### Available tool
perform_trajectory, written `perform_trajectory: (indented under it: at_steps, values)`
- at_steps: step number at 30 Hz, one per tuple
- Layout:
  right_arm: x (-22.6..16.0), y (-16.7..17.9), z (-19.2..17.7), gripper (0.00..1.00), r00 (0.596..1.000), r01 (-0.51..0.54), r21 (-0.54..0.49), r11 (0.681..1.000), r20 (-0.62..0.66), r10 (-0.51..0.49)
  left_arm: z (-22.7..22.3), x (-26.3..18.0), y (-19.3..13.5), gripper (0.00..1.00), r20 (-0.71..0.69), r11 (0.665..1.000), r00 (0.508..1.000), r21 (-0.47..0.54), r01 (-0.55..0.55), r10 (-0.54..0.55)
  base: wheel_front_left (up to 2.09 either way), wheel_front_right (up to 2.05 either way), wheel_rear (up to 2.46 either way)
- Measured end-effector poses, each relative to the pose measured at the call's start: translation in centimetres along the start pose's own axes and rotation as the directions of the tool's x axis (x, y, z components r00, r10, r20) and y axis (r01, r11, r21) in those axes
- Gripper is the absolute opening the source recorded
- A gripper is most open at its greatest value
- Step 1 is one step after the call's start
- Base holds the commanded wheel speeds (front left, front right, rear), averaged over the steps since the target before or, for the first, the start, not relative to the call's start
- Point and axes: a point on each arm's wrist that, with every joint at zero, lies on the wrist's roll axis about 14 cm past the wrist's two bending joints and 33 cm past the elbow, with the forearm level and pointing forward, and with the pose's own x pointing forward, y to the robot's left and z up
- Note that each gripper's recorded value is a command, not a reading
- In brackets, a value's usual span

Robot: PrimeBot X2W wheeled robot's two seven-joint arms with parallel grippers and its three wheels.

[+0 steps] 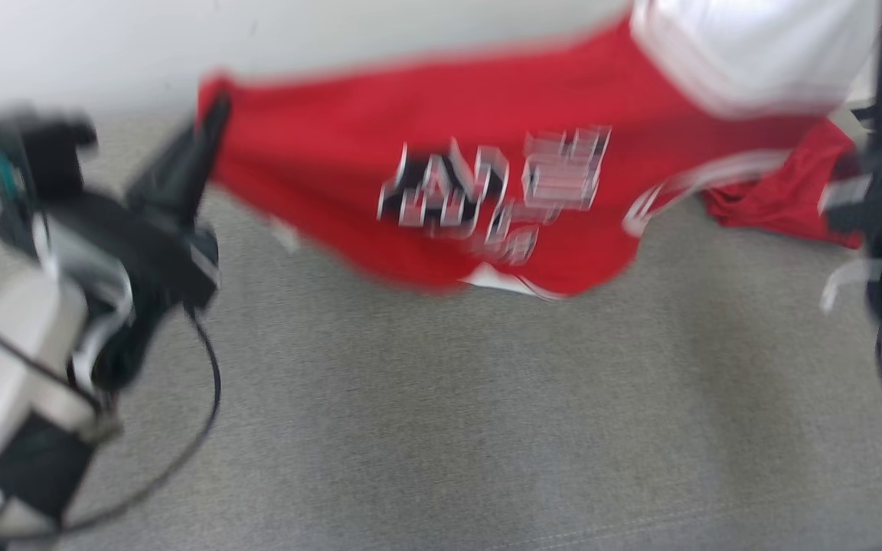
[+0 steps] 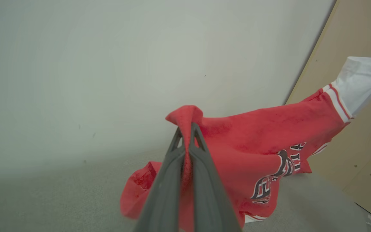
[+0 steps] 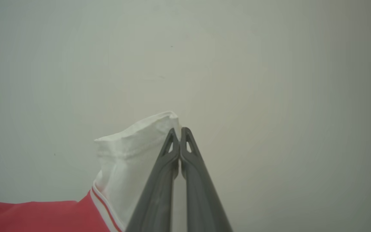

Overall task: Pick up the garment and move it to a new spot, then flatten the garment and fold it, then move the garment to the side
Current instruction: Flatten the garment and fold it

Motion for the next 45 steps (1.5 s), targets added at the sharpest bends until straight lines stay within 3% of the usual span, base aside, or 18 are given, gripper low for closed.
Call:
perform_trajectory:
  at_steps: [3,6,12,16,26,28,33,35,36,37,38,45]
  values:
    - [-4.7,1.1,-4.9,0.00,0.991,0.016,0.080,0.997,-0.135,-0.005,-4.8,-4.6,1.3,0.00,-0.066,0.995,0.995,-0.064,-0.073,0.069,0.00,0.00,0.00]
    - [-7.8,1.7,-7.4,0.00,0.977,0.041,0.130,0.991,-0.213,-0.012,-8.5,-7.7,1.3,0.00,-0.122,0.986,0.987,-0.119,-0.118,0.103,0.00,0.00,0.00]
    - [-14.2,2.3,-12.7,0.00,0.915,0.136,0.188,0.973,-0.400,-0.051,-14.5,-12.1,1.4,0.00,-0.205,0.956,0.963,-0.200,-0.215,0.174,0.00,0.00,0.00]
    - [-16.3,2.0,-14.4,0.00,0.883,0.178,0.191,0.965,-0.463,-0.072,-16.6,-12.9,0.8,0.00,-0.238,0.948,0.955,-0.217,-0.232,0.179,0.00,0.00,0.00]
    - [-18.7,3.6,-17.5,0.00,0.821,0.165,0.197,0.966,-0.571,-0.024,-20.3,-14.1,-0.2,0.12,-0.324,0.937,0.927,-0.225,-0.268,0.187,0.00,0.00,0.00]
    - [-19.1,4.0,-18.0,0.00,0.807,0.150,0.194,0.969,-0.590,-0.007,-20.8,-14.3,-0.4,0.22,-0.337,0.941,0.923,-0.211,-0.265,0.185,0.00,0.00,0.00]
    - [-19.2,4.3,-18.2,0.00,0.800,0.137,0.196,0.971,-0.600,0.008,-21.2,-15.0,-0.2,0.28,-0.355,0.949,0.915,-0.173,-0.265,0.191,0.00,0.00,0.00]
    - [-19.2,4.1,-18.1,0.00,0.802,0.139,0.193,0.971,-0.597,0.004,-21.4,-15.2,-0.2,0.39,-0.358,0.948,0.914,-0.171,-0.267,0.193,0.00,0.00,0.00]
    - [-19.2,4.1,-18.1,0.00,0.802,0.139,0.190,0.972,-0.597,0.002,-21.5,-15.4,-0.3,0.60,-0.362,0.951,0.913,-0.164,-0.262,0.189,0.00,0.00,0.00]
    - [-19.2,3.9,-18.0,0.00,0.802,0.139,0.187,0.972,-0.598,0.001,-21.6,-15.5,-0.4,0.89,-0.367,0.954,0.912,-0.154,-0.255,0.185,0.00,0.00,0.00]
    - [-19.3,3.8,-18.1,0.00,0.799,0.138,0.182,0.974,-0.601,-0.001,-21.9,-15.8,-0.7,1.00,-0.383,0.964,0.908,-0.128,-0.235,0.170,0.00,0.00,0.00]
    - [-19.8,3.8,-18.2,0.00,0.790,0.133,0.178,0.975,-0.613,0.004,-23.0,-17.2,-1.5,1.00,-0.420,0.972,0.895,-0.105,-0.210,0.148,0.00,0.00,0.00]
